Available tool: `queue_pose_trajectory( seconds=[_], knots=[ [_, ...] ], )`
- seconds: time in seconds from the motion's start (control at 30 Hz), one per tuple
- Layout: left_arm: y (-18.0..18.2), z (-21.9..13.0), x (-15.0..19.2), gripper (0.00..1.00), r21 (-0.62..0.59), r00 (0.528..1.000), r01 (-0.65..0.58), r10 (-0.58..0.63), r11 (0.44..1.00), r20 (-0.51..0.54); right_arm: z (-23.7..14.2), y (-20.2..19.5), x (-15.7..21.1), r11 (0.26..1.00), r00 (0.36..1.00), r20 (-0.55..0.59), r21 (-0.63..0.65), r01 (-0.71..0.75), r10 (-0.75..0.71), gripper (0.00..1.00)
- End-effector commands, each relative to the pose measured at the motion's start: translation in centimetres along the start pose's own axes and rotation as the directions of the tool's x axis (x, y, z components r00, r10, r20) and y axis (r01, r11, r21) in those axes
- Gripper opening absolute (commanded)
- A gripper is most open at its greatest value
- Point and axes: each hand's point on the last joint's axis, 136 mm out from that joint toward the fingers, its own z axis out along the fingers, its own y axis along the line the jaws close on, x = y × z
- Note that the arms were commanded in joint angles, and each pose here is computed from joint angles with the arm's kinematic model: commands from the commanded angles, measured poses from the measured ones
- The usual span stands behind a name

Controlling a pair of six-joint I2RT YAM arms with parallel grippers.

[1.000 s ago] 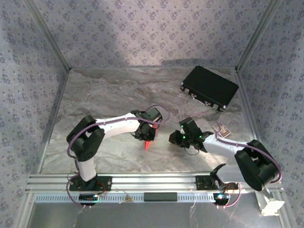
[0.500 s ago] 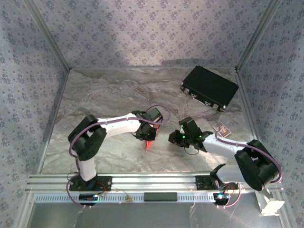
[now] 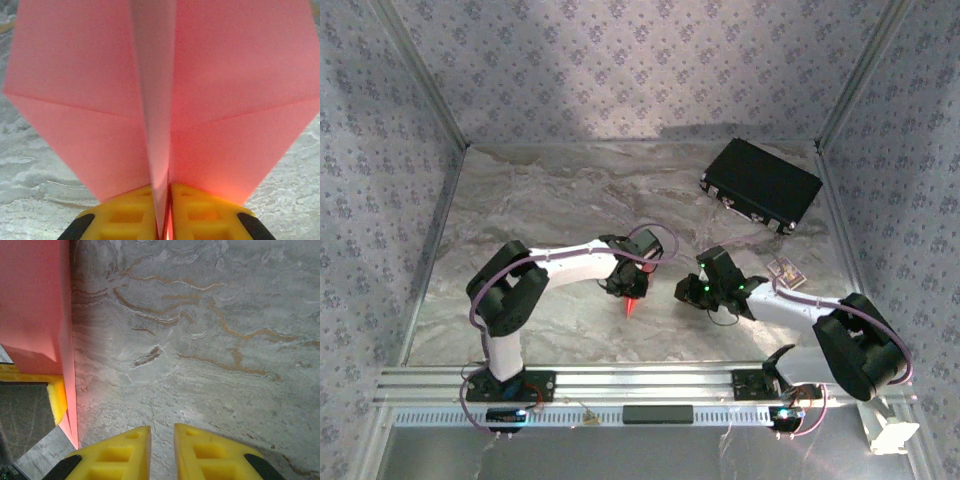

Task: Fold a paper plane with a square sheet of paper (pick it up from the middle)
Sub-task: Turn over the paper at the center of the table.

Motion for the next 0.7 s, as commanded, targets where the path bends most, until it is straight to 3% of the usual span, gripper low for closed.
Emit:
queue_pose_trajectory(
  seconds=[0.0, 0.67],
  knots=[
    [0.6, 0.8, 1.0, 0.13, -0.031, 0.999, 0.01, -0.011, 0.999, -0.031, 0.0, 0.8, -0.3, 1.0, 1.0, 0.002, -0.013, 0.018, -0.018, 0.2],
    [-0.1, 1.5, 0.7, 0.16, -0.105, 0.993, 0.122, -0.122, 0.987, 0.009, -1.2, 0.3, -0.6, 1.0, 0.999, 0.041, -0.003, 0.015, -0.015, 0.22]
  ],
)
